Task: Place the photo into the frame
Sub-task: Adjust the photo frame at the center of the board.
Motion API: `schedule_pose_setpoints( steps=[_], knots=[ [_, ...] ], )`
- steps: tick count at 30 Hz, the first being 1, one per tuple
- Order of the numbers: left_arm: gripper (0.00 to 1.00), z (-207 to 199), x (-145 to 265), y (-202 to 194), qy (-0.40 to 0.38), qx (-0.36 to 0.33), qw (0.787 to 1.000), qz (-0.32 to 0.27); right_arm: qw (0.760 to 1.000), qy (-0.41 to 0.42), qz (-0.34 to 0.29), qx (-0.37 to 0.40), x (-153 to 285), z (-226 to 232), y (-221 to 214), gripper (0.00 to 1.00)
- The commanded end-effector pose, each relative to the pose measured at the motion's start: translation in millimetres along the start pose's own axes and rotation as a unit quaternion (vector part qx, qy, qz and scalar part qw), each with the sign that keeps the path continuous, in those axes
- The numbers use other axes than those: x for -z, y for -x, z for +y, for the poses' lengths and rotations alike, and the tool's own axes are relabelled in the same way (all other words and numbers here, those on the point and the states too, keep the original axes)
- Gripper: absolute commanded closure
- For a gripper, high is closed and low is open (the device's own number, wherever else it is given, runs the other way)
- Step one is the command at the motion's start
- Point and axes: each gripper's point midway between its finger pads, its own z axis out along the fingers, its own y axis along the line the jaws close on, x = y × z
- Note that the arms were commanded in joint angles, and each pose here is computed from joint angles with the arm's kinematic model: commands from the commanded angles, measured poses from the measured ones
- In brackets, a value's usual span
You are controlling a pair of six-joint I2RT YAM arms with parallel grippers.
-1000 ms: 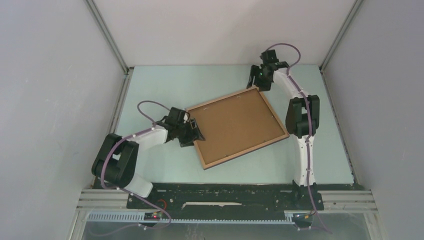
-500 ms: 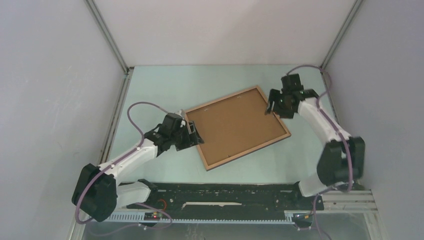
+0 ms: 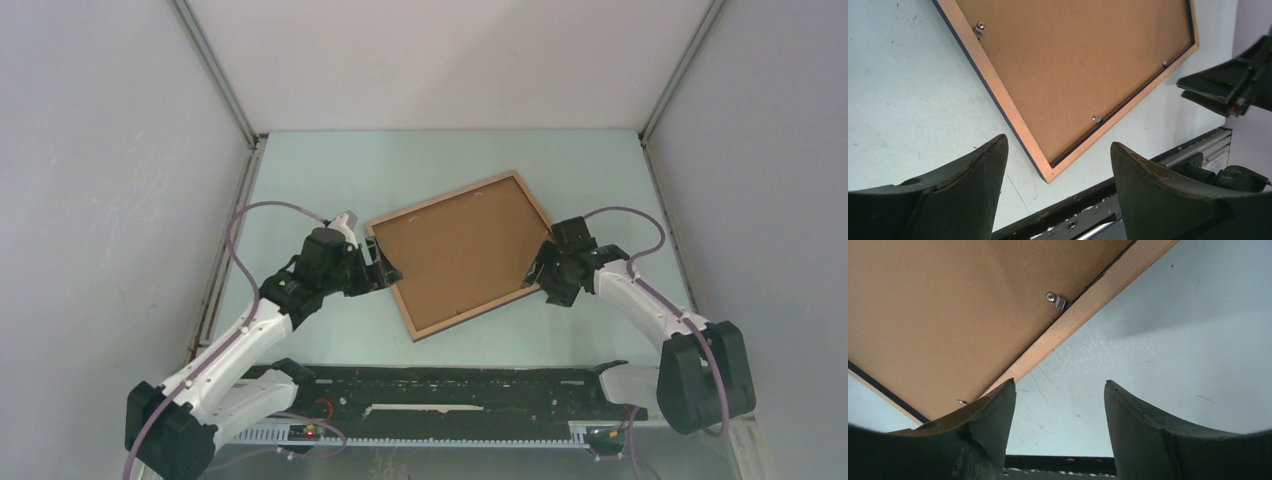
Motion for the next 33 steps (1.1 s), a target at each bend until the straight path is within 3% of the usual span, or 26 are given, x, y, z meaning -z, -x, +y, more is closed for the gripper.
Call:
schedule_pose_setpoints(
  steps=[1,8,14,19,21,28,33],
  knots=[
    [0.19,-9,15,4,-0.023,-0.020,0.999,-0.016,0.992,0.027,-0.021,-0.124,-15,19,11,0.29],
    [0.19,-11,27,-2,-0.036,-0.029,0.999,-0.016,0.977,-0.003,0.017,-0.211,-42,17,1,0.36],
    [0.19,-10,36,0,-0.037,-0.031,0.998,-0.031,0.968,-0.044,0.037,-0.243,-61,6,-5,0.51],
    [0.19,-10,40,3,-0.029,-0.039,0.998,-0.030,0.972,-0.079,0.011,-0.222,-54,-11,9,0.93],
    [0.19,-10,40,5,-0.026,-0.037,0.998,-0.033,0.979,-0.053,0.008,-0.195,-54,-5,16,1.00],
    [0.19,-5,30,11,0.000,-0.028,0.999,-0.032,1.000,-0.020,-0.023,0.001,-51,3,52,1.00],
    [0.19,21,20,34,0.109,-0.048,0.992,-0.037,0.993,-0.005,-0.025,0.117,-56,15,73,1.00]
  ],
)
